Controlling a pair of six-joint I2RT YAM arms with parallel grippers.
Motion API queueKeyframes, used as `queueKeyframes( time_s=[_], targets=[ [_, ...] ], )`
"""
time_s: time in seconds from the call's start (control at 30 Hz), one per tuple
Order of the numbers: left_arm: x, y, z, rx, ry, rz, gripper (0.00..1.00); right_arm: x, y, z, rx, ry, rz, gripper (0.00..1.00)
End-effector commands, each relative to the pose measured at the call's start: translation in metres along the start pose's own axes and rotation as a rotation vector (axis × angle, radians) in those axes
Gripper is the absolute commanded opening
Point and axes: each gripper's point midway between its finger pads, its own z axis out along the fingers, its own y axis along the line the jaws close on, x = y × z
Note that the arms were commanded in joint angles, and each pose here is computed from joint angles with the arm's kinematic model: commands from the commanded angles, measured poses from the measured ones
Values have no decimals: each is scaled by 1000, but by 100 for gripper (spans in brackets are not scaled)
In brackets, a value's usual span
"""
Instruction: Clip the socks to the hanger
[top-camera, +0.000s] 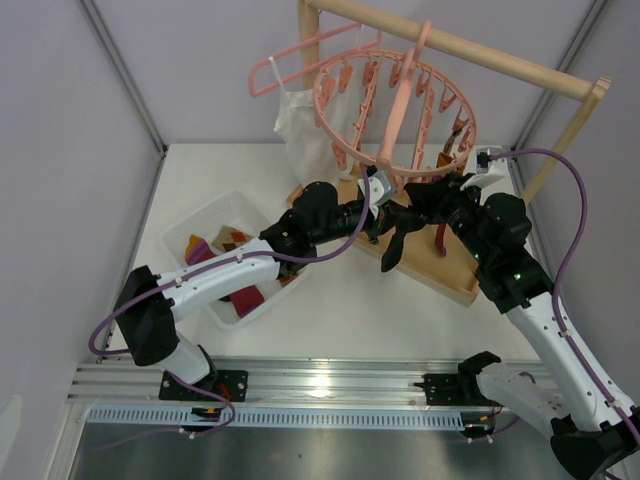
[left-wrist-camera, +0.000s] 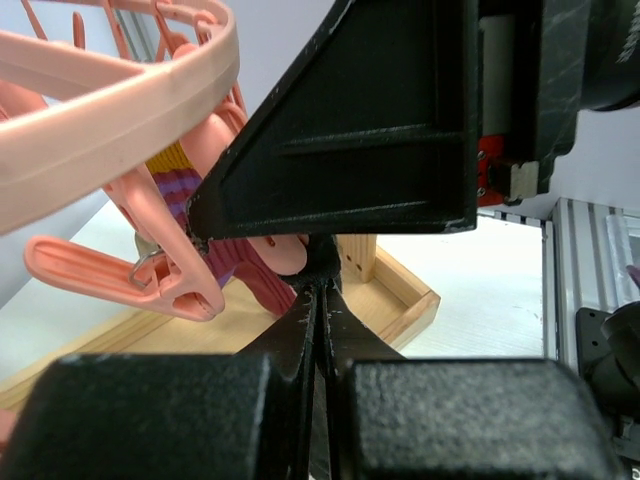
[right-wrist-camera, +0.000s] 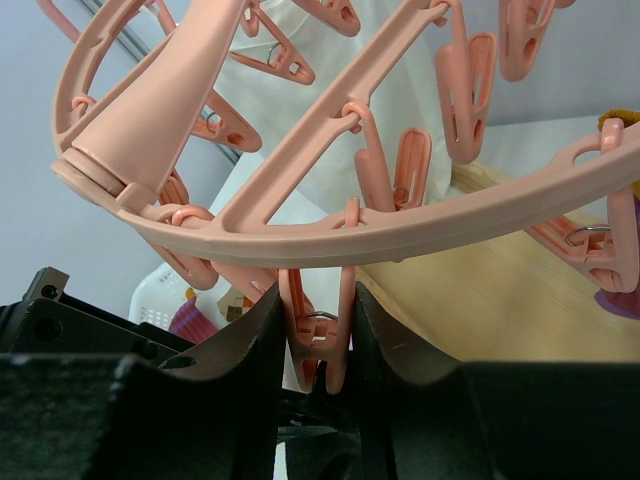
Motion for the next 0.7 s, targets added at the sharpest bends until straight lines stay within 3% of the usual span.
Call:
queueKeyframes(
  time_s=[0.0,0.67],
  targets=[
    [-48,-11,-6,39,-132,17,1,-7,6,2,-26,-27,12,0],
    [-47,9,-1,-64,-128,15,1,-10,6,-2,-23,-31,18,0]
  ],
)
